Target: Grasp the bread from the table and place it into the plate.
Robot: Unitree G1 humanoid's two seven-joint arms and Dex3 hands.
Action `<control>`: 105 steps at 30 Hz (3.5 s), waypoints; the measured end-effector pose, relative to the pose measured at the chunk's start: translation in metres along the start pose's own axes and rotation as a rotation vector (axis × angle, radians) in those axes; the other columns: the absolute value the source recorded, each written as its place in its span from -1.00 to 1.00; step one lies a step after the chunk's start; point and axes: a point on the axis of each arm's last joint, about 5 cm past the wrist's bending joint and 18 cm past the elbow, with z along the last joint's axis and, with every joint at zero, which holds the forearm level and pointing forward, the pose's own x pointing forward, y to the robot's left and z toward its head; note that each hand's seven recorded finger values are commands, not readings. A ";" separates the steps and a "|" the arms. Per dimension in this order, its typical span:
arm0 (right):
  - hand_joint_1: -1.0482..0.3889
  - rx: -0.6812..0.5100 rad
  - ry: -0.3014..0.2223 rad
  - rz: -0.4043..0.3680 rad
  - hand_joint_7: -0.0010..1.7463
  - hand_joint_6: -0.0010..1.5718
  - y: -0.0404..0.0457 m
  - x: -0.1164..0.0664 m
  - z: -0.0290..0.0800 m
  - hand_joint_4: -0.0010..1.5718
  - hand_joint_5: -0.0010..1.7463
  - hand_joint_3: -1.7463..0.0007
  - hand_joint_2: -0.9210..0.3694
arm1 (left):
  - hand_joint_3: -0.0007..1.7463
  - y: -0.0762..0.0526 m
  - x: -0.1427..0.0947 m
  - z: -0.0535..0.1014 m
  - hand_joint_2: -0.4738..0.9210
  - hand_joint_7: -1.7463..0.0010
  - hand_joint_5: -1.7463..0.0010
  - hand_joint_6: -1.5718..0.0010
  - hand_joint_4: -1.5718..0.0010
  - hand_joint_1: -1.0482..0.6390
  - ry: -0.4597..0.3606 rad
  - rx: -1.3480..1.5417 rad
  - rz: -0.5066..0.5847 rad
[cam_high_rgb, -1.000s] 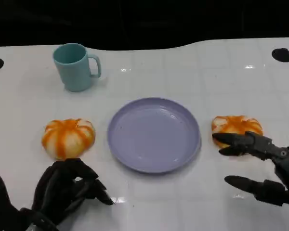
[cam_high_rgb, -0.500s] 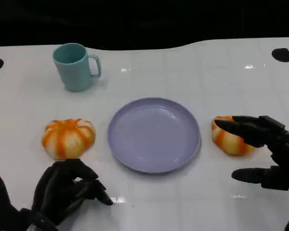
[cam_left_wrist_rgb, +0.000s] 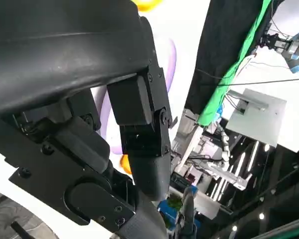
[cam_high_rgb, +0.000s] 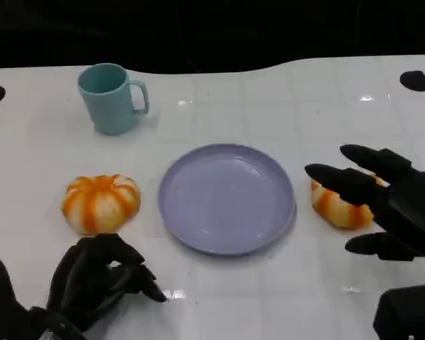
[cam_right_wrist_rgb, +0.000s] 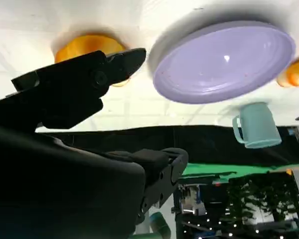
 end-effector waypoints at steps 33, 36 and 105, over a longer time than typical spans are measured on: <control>0.13 -0.226 0.119 0.288 -1.00 -0.64 0.0505 0.057 -0.033 -0.88 -0.66 0.99 -0.79 | -0.99 0.000 0.000 0.001 0.55 0.63 0.36 -1.00 -1.00 -1.00 -0.002 -0.004 -0.003; 0.16 -0.227 0.131 0.288 -1.00 -0.64 0.0525 0.061 -0.033 -0.85 -0.70 0.99 -0.79 | -0.99 0.000 0.000 0.001 0.55 0.63 0.35 -1.00 -1.00 -1.00 -0.002 -0.003 -0.003; 0.44 0.239 -0.114 -0.344 0.84 0.13 0.0581 0.094 0.014 0.33 1.00 -0.73 0.10 | -0.99 -0.001 -0.002 0.002 0.55 0.62 0.35 -1.00 -1.00 -1.00 -0.005 0.007 -0.010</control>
